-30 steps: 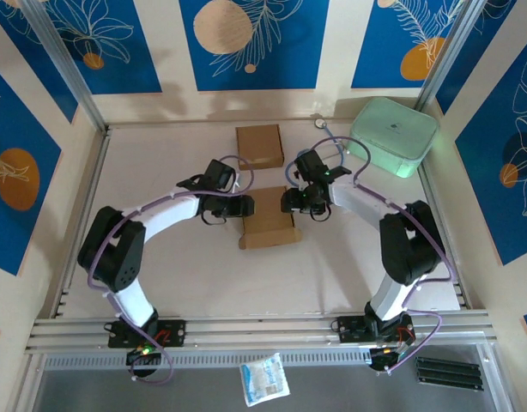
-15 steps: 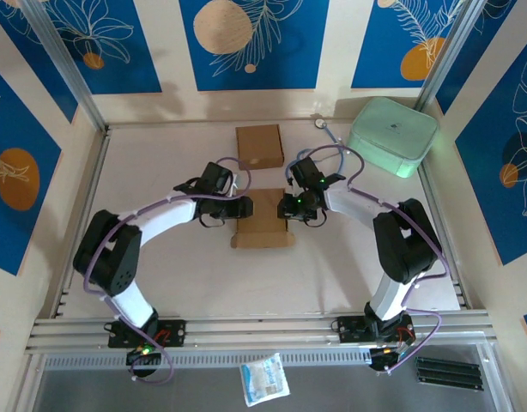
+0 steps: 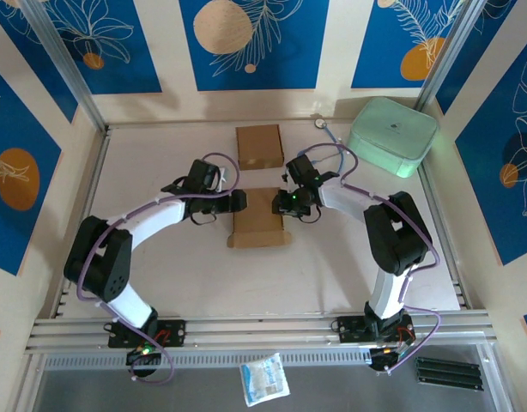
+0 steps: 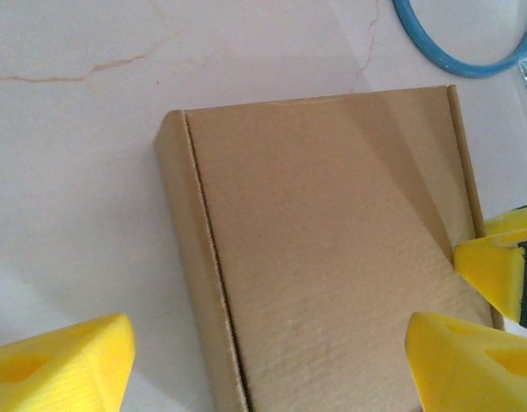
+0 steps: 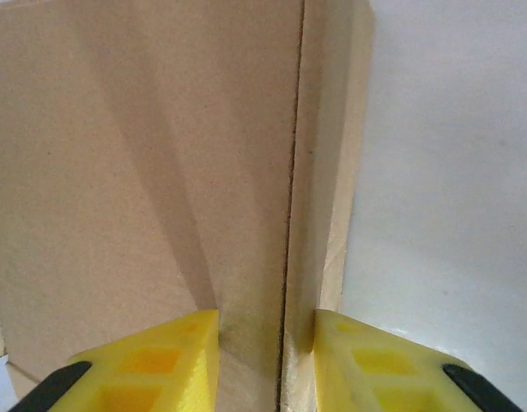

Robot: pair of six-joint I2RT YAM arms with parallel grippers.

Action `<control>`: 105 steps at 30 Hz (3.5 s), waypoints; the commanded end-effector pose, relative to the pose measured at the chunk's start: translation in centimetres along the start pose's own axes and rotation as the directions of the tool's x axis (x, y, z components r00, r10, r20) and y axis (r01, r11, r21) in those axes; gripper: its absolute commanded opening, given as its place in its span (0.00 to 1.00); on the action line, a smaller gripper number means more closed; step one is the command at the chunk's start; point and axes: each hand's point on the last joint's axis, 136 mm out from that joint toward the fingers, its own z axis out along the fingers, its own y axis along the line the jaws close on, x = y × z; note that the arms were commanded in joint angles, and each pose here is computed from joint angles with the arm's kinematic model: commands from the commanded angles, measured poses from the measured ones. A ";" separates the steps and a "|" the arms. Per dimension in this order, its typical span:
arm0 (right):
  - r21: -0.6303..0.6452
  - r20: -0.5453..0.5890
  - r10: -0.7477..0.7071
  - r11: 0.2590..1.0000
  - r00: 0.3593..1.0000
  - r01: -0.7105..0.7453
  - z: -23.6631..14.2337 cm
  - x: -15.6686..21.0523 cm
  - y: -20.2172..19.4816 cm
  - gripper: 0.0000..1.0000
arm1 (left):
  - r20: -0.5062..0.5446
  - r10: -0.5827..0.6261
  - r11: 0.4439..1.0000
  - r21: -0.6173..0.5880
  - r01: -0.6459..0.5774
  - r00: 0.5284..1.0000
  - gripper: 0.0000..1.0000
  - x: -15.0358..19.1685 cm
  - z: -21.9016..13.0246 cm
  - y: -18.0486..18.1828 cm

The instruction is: Fold the paper box

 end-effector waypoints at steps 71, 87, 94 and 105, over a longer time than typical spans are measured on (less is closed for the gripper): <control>-0.364 -0.091 0.124 0.919 0.988 -0.149 -2.0 0.5 -5.7 0.22 | -0.107 -0.262 0.762 0.587 0.273 0.959 0.71 -1.1 4.9 -9.3; -0.137 0.452 -0.125 0.969 0.883 0.207 -17.7 -1.8 -0.2 0.82 | -0.042 -0.291 0.836 0.474 0.275 0.956 0.61 -3.2 -0.2 -9.9; 0.184 0.555 -0.740 0.555 0.380 0.811 -20.6 4.3 9.2 0.99 | -0.001 -0.297 0.852 0.452 0.266 0.955 0.62 -4.6 -4.0 -11.2; 0.732 0.102 -0.925 -0.179 -0.367 0.657 -15.1 2.9 12.1 0.99 | 0.058 -0.382 0.832 0.456 0.316 0.922 0.53 -6.7 -7.5 -12.8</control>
